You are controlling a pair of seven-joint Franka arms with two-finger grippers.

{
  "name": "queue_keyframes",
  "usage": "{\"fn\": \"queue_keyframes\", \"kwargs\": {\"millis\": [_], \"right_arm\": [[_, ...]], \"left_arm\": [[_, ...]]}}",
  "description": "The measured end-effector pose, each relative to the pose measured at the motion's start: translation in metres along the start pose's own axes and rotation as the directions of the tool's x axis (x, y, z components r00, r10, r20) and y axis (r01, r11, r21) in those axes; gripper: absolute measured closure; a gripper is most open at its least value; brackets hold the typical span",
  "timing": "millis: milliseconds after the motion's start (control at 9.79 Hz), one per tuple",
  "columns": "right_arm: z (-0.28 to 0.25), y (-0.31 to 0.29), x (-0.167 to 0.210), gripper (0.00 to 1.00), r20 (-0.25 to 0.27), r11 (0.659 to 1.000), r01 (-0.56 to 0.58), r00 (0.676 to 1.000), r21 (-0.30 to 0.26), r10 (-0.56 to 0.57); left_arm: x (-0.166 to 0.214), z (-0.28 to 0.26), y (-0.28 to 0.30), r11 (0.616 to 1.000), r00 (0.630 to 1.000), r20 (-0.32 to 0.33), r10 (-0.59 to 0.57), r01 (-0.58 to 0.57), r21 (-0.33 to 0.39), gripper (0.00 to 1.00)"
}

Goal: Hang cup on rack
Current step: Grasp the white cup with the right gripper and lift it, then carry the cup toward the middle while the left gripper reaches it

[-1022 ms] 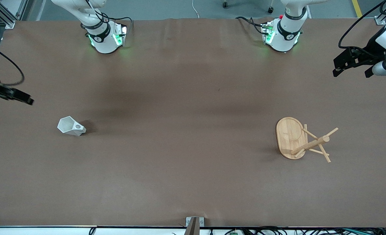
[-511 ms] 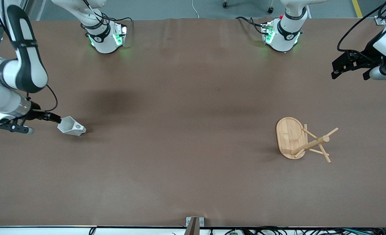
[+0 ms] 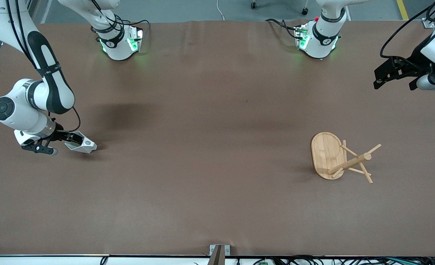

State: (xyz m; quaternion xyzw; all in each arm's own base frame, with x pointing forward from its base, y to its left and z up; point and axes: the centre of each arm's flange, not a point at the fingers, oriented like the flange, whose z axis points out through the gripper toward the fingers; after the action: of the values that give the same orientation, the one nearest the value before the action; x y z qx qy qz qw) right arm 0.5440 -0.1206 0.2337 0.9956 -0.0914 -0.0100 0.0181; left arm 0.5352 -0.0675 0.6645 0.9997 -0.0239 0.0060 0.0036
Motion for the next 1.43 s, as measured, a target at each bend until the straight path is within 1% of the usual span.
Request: {"fn": "queue_keyframes", "kwargs": {"millis": [204,511,715,818,920,1022,1124,1226,1328,1431], "right_arm": [[0.0,0.0,0.0,0.16,0.0,1.0,0.01,1.0,0.0,-0.01],[0.0,0.0,0.0,0.63,0.0,1.0,0.028,1.0,0.0,-0.028],[-0.002,-0.001,0.001,0.94,-0.004,0.999,0.035,0.999,0.002,-0.035],[-0.009,-0.002,0.003,0.96,-0.007,0.998,0.061,0.998,0.009,-0.06],[-0.013,-0.002,0.005,0.96,0.02,0.995,0.094,0.995,0.012,-0.095],[-0.025,-0.003,0.011,0.96,0.07,0.993,0.12,0.99,0.021,-0.121],[-0.048,-0.006,0.022,0.96,0.116,0.987,0.154,0.981,0.035,-0.157],[-0.078,-0.016,0.035,0.96,0.14,0.98,0.193,0.97,0.048,-0.198],[-0.109,-0.028,0.043,0.96,0.138,0.972,0.228,0.962,0.057,-0.234],[-0.133,-0.044,0.047,0.96,0.125,0.964,0.258,0.956,0.068,-0.265]], "left_arm": [[0.0,0.0,0.001,1.0,1.0,0.0,0.001,-0.001,0.0,0.0],[-0.001,-0.001,0.012,1.0,1.0,-0.003,0.023,-0.023,0.0,0.0],[-0.002,-0.008,0.019,0.999,0.999,-0.017,0.036,-0.036,-0.001,0.0],[-0.002,-0.009,0.023,0.999,0.999,-0.019,0.043,-0.043,-0.001,0.0],[-0.003,-0.008,0.027,0.999,0.999,-0.018,0.05,-0.051,-0.001,0.0],[-0.003,-0.007,0.033,0.998,0.998,-0.016,0.062,-0.062,-0.002,0.0],[-0.002,-0.003,0.04,0.997,0.997,-0.008,0.076,-0.076,-0.003,0.0],[0.0,0.003,0.05,0.996,0.996,0.003,0.094,-0.094,-0.006,0.0],[0.003,0.01,0.06,0.993,0.993,0.016,0.114,-0.114,-0.011,0.0],[0.005,0.018,0.07,0.991,0.99,0.03,0.136,-0.136,-0.016,0.0]]}}
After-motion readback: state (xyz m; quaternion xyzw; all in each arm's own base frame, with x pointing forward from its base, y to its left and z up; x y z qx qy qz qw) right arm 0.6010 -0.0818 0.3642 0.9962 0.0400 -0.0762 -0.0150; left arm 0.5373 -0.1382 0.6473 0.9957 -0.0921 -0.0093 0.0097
